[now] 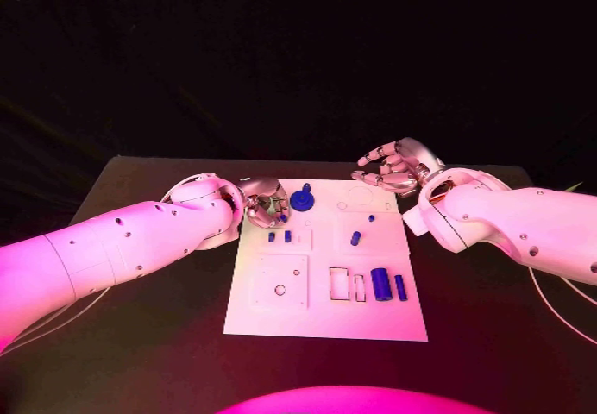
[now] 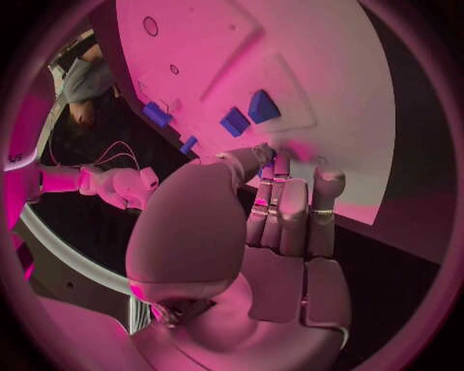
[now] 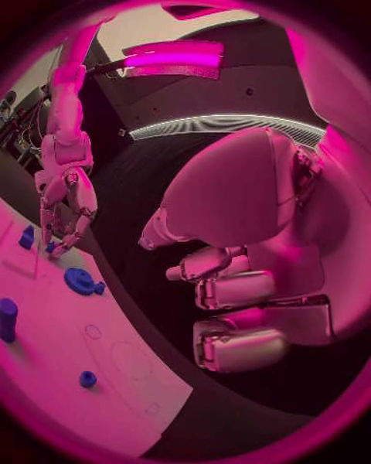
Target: Assemble the parts on the task board
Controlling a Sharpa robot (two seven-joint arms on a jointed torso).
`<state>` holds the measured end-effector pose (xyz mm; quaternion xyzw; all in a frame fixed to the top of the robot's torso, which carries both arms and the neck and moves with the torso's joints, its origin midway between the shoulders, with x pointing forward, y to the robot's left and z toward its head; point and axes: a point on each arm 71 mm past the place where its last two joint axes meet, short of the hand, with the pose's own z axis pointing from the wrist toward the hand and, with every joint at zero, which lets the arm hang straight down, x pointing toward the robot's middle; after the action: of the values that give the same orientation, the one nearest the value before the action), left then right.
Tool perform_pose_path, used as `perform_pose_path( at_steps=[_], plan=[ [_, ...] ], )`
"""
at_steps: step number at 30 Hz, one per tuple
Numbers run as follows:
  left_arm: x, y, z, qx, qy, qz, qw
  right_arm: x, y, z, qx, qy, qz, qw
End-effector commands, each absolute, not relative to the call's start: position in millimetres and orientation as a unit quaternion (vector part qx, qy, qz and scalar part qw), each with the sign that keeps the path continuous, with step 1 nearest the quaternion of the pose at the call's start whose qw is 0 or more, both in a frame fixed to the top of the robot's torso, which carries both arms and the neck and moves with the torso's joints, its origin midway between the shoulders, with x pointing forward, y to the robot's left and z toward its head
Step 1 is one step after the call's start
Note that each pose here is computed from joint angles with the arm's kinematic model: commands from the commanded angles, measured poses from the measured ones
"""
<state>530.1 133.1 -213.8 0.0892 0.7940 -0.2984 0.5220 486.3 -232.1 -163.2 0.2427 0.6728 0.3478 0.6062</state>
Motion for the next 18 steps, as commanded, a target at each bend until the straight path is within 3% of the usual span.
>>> perform_pose_path(
  at_steps=[1,18],
  plan=[
    [529.4,132.2,-214.5,0.086,0.795,-0.3,0.52,486.1,-231.6,-162.6,0.235,0.671,0.351,0.609],
    [530.9,136.4,-213.2,0.081,0.79,-0.294,0.532,486.1,-234.9,-162.8,0.237,0.671,0.348,0.61]
  ],
)
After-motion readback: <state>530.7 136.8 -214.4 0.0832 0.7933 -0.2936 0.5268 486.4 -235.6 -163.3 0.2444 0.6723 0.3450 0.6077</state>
